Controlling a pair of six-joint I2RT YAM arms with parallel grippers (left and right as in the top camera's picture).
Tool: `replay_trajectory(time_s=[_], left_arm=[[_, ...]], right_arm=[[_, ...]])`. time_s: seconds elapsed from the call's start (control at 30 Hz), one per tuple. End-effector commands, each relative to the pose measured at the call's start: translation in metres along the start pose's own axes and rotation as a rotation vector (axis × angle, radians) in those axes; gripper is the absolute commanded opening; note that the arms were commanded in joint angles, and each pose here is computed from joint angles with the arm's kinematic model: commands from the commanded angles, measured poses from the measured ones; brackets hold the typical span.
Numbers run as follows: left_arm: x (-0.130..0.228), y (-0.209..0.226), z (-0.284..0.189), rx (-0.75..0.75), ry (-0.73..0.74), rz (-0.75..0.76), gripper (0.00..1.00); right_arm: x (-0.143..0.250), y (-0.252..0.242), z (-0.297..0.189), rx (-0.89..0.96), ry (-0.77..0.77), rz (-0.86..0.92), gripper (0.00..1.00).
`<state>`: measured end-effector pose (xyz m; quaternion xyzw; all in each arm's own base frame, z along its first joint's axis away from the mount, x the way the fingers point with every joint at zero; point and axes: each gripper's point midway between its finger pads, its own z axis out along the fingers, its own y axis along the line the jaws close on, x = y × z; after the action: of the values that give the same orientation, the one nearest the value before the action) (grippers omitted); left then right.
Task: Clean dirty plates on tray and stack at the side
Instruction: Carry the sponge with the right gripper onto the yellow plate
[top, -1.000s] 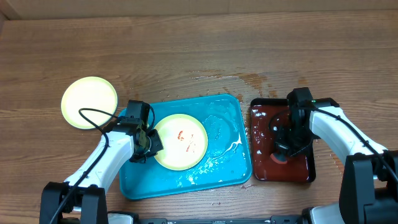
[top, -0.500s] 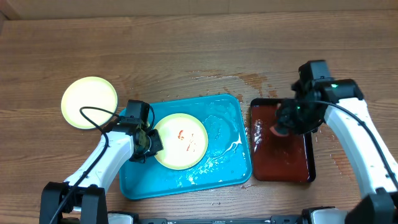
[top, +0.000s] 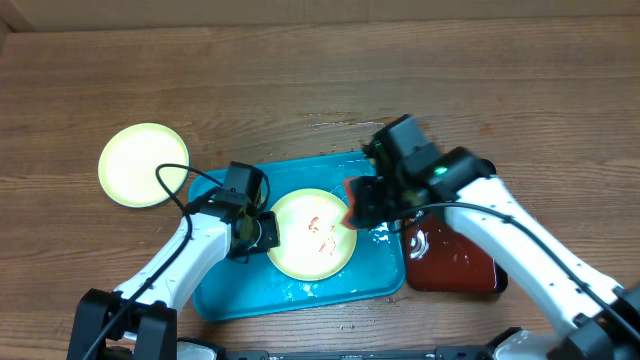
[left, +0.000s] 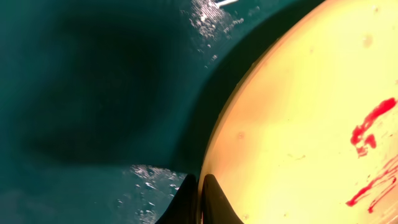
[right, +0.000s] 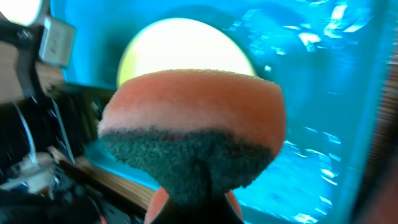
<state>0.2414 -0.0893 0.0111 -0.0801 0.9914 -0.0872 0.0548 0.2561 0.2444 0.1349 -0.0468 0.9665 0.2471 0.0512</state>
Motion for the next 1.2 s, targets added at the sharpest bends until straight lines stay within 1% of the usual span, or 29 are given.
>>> replay_trajectory(time_s=[0.0,0.1,0.33,0.5,0.57,0.63,0.73,0.83,0.93,1.03,1.17], left_arm=[[-0.005,-0.001,-0.001,-0.027,-0.02,-0.045,0.04],[-0.005,-0.001,-0.001,-0.027,-0.02,-0.058,0.04],[-0.005,-0.001,-0.001,-0.027,-0.02,-0.058,0.04],[-0.005,-0.001,-0.001,-0.027,-0.019,-0.057,0.04],[-0.004,-0.001,-0.001,-0.028,-0.017,-0.058,0.04],[-0.003,0.0,-0.001,-0.031,-0.013,-0.058,0.04],[-0.004,0.001,-0.001,-0.04,-0.019,-0.055,0.04],[-0.006,0.003,-0.001,-0.054,-0.026,-0.055,0.04],[-0.006,0.004,-0.001,-0.057,-0.027,-0.054,0.04],[-0.006,0.004,-0.001,-0.057,-0.028,-0.054,0.05],[-0.005,0.004,-0.001,-0.058,-0.023,-0.039,0.04]], right_arm=[[-0.002,0.003,0.028,0.023,0.017,0.16,0.04],[0.001,0.006,0.059,0.023,0.064,0.193,0.04],[0.028,0.033,0.132,-0.117,0.266,0.165,0.04],[0.04,0.021,0.16,-0.09,0.334,0.219,0.04],[0.04,0.017,0.16,-0.081,0.336,0.221,0.04],[0.038,0.005,0.157,-0.03,0.33,0.245,0.04],[0.036,-0.026,0.147,0.117,0.321,0.277,0.04],[0.036,-0.064,0.13,0.305,0.308,0.286,0.04],[0.035,-0.083,0.118,0.407,0.304,0.274,0.04],[0.027,-0.091,0.112,0.457,0.271,0.267,0.04],[0.012,-0.086,0.118,0.425,0.212,0.258,0.04]])
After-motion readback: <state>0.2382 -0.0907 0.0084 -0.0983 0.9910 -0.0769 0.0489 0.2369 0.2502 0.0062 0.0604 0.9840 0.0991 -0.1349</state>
